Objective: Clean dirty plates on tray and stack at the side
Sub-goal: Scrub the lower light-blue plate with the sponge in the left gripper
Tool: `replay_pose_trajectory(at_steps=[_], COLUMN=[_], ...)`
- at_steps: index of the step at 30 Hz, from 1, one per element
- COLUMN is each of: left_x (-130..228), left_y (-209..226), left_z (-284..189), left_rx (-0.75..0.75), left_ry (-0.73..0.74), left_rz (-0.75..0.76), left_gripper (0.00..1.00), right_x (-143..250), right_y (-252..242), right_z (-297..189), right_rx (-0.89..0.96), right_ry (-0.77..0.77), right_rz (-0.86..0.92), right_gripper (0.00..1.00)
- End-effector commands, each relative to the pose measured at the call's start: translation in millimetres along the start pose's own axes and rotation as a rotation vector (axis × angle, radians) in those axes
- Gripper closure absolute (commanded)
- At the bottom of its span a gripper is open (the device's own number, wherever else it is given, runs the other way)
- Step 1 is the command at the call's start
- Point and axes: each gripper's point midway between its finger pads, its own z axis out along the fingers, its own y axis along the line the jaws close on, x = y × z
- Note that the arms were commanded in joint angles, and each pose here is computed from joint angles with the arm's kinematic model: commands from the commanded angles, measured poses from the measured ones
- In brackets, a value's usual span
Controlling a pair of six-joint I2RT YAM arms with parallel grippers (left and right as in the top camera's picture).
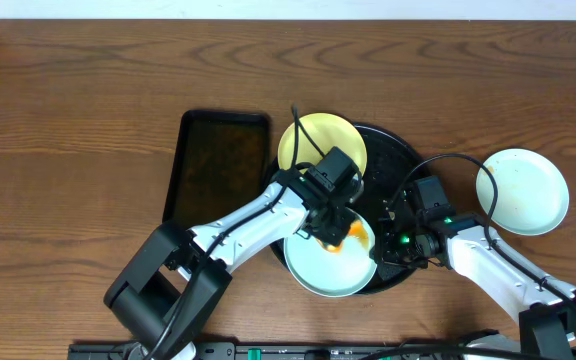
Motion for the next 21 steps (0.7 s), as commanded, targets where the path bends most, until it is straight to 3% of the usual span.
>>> replay_pose_trajectory(at_steps=[1, 5, 8, 11, 15, 21], left_x=[12.6, 21.1, 25.3, 29.3, 33.9, 22.9], left_y=[-17.4, -30.9, -23.1, 1.0, 50.8, 102.1], left_z=[6.1, 3.3, 4.3, 5.9, -1.1, -24.1], left_rx=[0.119, 0.206, 0.163, 0.024, -0.273, -0.605], left_ry=[0.052, 0.080, 0.098, 0.117, 0.119, 0.011], left_rz=[0.074, 0.156, 0.148, 0.114, -0.021, -0.149], left_gripper=[0.92, 0.93, 0.93, 0.92, 0.92, 0.93], right_x=[6.8, 6.7, 6.8, 6.8, 6.8, 6.9], right_y=[-1.6, -1.6, -1.6, -1.6, -1.6, -1.7], right_z=[2.7, 2.7, 2.7, 2.7, 2.7, 2.7], right_rx=[0.007, 0.007, 0.007, 0.007, 0.006, 0.007], right_ry=[0.019, 0.019, 0.019, 0.019, 0.019, 0.020], right_rz=[-0.013, -0.013, -0.013, -0.013, -0.013, -0.013], right_gripper=[0.99, 0.99, 0.99, 0.99, 0.99, 0.99])
